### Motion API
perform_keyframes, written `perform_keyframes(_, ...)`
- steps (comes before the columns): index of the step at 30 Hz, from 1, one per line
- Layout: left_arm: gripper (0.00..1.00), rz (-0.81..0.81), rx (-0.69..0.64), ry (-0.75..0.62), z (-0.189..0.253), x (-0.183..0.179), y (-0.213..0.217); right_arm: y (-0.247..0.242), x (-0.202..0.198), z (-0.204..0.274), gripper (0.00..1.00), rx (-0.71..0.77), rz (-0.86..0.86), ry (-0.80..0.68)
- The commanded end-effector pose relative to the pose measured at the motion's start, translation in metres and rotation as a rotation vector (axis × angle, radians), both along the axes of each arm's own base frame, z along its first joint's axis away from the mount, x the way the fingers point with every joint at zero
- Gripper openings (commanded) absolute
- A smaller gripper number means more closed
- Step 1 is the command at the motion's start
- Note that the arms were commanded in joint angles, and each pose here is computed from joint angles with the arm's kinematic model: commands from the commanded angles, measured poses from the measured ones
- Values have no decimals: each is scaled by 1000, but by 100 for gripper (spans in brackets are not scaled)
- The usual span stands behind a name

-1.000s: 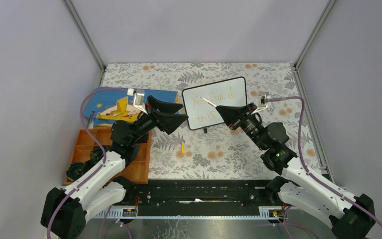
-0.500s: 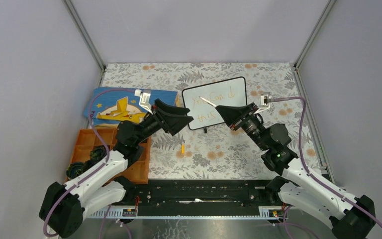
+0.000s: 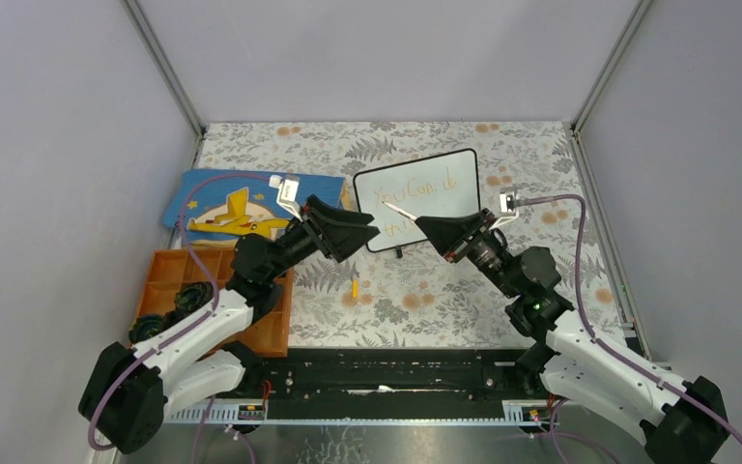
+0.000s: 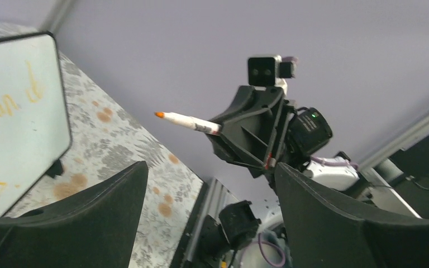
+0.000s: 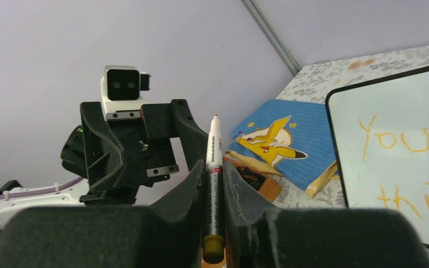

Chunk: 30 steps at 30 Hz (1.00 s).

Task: Write a sentence on the whiteboard
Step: Close the whiteboard marker at the center of the board.

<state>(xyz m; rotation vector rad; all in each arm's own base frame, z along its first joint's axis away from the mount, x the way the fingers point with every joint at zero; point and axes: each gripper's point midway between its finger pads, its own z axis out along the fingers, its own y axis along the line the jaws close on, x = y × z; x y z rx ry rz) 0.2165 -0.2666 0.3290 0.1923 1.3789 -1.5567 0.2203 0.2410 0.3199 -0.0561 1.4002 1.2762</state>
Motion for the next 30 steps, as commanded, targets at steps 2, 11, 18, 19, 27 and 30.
perform_keyframes(2, 89, -139, -154, -134, 58, -30, -5, 2, -13, 63, 0, 191, 76, -116)
perform_keyframes(11, 80, -63, -195, -97, 70, -12, -7, 9, -14, 76, 0, 271, 129, -103)
perform_keyframes(18, 76, 14, -153, -48, 56, -1, -3, 4, -14, 71, 0, 235, 96, -102)
perform_keyframes(19, 76, 24, -155, -44, 54, -1, -1, 4, -15, 70, 0, 232, 94, -103)
perform_keyframes(27, 74, -49, -168, -31, 59, -3, -14, 13, -17, 62, 0, 251, 144, -74)
perform_keyframes(30, 74, -68, -179, -29, 59, -4, -18, 15, -19, 63, 0, 248, 151, -72)
